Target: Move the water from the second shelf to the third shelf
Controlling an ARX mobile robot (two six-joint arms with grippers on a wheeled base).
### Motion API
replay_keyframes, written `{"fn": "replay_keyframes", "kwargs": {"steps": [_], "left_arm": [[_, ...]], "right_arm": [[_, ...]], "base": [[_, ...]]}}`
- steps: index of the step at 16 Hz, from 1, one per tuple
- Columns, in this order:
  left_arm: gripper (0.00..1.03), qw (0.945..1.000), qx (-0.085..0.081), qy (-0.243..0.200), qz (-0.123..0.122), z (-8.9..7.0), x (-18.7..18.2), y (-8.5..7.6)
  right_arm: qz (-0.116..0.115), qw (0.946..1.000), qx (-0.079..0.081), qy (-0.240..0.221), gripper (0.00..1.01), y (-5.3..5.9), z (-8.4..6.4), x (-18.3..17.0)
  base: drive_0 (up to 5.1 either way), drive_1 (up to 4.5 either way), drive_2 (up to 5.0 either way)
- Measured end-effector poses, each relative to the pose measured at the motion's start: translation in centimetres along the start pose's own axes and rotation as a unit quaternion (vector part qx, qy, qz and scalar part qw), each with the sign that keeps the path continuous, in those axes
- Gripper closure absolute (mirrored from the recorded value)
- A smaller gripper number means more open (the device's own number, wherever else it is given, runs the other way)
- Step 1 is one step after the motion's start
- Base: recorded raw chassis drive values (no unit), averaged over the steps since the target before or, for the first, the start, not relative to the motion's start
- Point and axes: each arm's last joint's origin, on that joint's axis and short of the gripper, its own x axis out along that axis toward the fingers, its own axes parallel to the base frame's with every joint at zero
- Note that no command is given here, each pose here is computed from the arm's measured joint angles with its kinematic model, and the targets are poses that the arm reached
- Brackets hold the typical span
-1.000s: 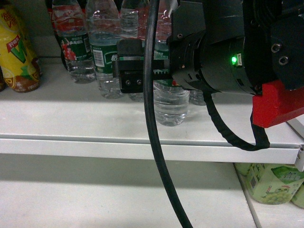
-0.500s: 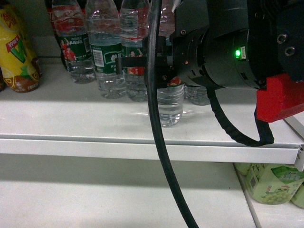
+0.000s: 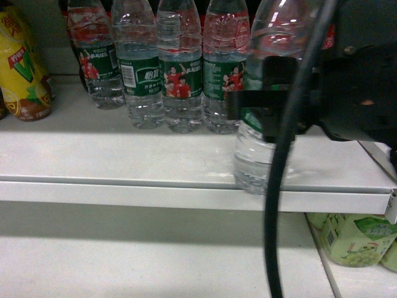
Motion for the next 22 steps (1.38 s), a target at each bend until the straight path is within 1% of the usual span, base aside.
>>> {"fn": "replay_keyframes", "kwargs": {"steps": [2,4,6,7,9,11,13,14,16,17,18,20,21,22], "left_arm": [[0.05,1.0000,0.000,0.000,0.000,0.0,0.0,0.0],[0.05,1.0000,0.000,0.000,0.000,0.0,0.0,0.0],[0.05,1.0000,0.000,0.000,0.000,0.0,0.0,0.0],[0.05,1.0000,0.000,0.000,0.000,0.0,0.0,0.0],[0.05,1.0000,0.000,0.000,0.000,0.0,0.0,0.0],[0.05,1.0000,0.000,0.000,0.000,0.0,0.0,0.0],[0.05,1.0000,0.000,0.000,0.000,0.0,0.0,0.0],[0.05,1.0000,0.000,0.000,0.000,0.0,0.0,0.0],[0.05,1.0000,0.000,0.000,0.000,0.0,0.0,0.0],[0.05,1.0000,0.000,0.000,0.000,0.0,0.0,0.0],[0.05,1.0000,0.000,0.000,0.000,0.0,0.0,0.0],[0.05,1.0000,0.000,0.000,0.000,0.0,0.0,0.0],[0.05,1.0000,0.000,0.000,0.000,0.0,0.0,0.0],[0.05,1.0000,0.000,0.000,0.000,0.0,0.0,0.0]], "right_arm": [[-0.010,0.9999,0.004,-0.009,0.62,-1.6,-0.6,-2.2],[-0.017,0.9997,0.012,-0.012,0.62,-3.1,-1.3,-3.9],[-0.023,0.9996,0.012,-0.010,0.63,-4.2,-1.8,-5.5],[-0.026,0.9994,0.015,-0.014,0.63,-4.8,-2.0,-6.5],[-0.037,0.9987,0.022,-0.029,0.64,-5.7,-2.0,-8.6],[-0.051,0.9972,0.027,-0.048,0.64,-6.3,-2.1,-10.7],[-0.064,0.9956,0.034,-0.061,0.64,-7.0,-2.6,-12.6],[-0.076,0.9941,0.033,-0.070,0.64,-7.3,-2.8,-13.6],[-0.092,0.9910,0.038,-0.090,0.64,-7.8,-2.7,-15.7],[-0.096,0.9895,0.040,-0.100,0.64,-7.9,-2.6,-16.6],[-0.098,0.9881,0.038,-0.112,0.64,-7.7,-2.5,-17.6],[-0.092,0.9872,0.036,-0.125,0.64,-7.3,-2.7,-19.4],[-0.093,0.9868,0.038,-0.128,0.64,-7.1,-3.1,-20.1],[-0.090,0.9871,0.043,-0.125,0.64,-6.8,-3.4,-20.7]], "base": [[0.0,0.00,0.0],[0.0,0.00,0.0],[0.0,0.00,0.0],[0.0,0.00,0.0],[0.0,0.00,0.0],[0.0,0.00,0.0],[0.0,0.00,0.0],[0.0,0.00,0.0],[0.0,0.00,0.0],[0.0,0.00,0.0],[0.0,0.00,0.0],[0.0,0.00,0.0],[0.0,0.00,0.0],[0.0,0.00,0.0]]}}
